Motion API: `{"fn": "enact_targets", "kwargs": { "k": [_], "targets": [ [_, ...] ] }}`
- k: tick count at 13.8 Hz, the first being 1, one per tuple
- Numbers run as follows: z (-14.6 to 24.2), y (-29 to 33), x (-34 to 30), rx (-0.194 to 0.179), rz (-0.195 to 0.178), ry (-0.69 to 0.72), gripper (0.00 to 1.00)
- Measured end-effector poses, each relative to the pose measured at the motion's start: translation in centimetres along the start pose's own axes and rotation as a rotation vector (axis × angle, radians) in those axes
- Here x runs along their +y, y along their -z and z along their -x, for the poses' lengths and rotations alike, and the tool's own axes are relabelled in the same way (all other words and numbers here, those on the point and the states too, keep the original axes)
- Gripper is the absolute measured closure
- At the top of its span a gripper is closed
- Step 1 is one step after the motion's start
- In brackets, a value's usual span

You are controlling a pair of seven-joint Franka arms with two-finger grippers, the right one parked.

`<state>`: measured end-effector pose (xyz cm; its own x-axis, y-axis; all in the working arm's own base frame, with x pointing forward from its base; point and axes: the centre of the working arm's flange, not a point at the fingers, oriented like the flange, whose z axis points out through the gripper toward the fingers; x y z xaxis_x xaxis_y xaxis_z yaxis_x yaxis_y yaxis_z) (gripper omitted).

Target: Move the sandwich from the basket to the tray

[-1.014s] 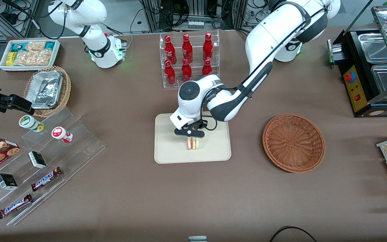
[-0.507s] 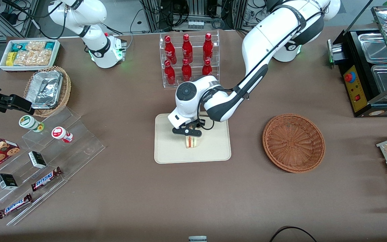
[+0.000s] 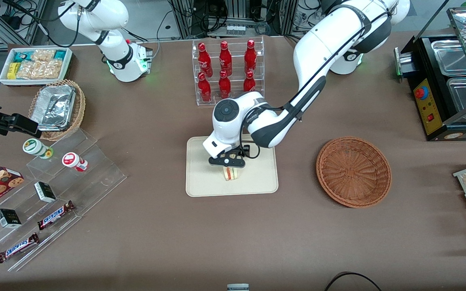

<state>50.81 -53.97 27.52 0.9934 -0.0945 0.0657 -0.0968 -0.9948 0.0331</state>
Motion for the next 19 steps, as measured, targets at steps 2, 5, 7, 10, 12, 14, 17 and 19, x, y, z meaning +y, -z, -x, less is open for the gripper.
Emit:
{"fn": "enact_targets", "kwargs": {
  "k": [2, 5, 7, 10, 12, 14, 17, 19],
  "targets": [
    [-0.6, 3.7, -0.4, 0.031, -0.011, 0.01, 0.0],
    [-2.2, 9.7, -3.0, 0.068, -0.051, 0.085, 0.0],
    [-4.1, 13.6, -6.9, 0.079, -0.081, 0.153, 0.0],
    [-7.1, 17.6, -13.7, 0.096, -0.116, 0.261, 0.0],
    [-8.1, 19.6, -17.3, 0.092, -0.105, 0.286, 0.0],
    [-8.4, 21.8, -20.7, 0.053, -0.1, 0.266, 0.0],
    [-8.7, 25.9, -26.9, 0.001, -0.088, 0.223, 0.0],
    [-8.7, 28.2, -31.4, -0.021, -0.075, 0.198, 0.0]
  ]
}}
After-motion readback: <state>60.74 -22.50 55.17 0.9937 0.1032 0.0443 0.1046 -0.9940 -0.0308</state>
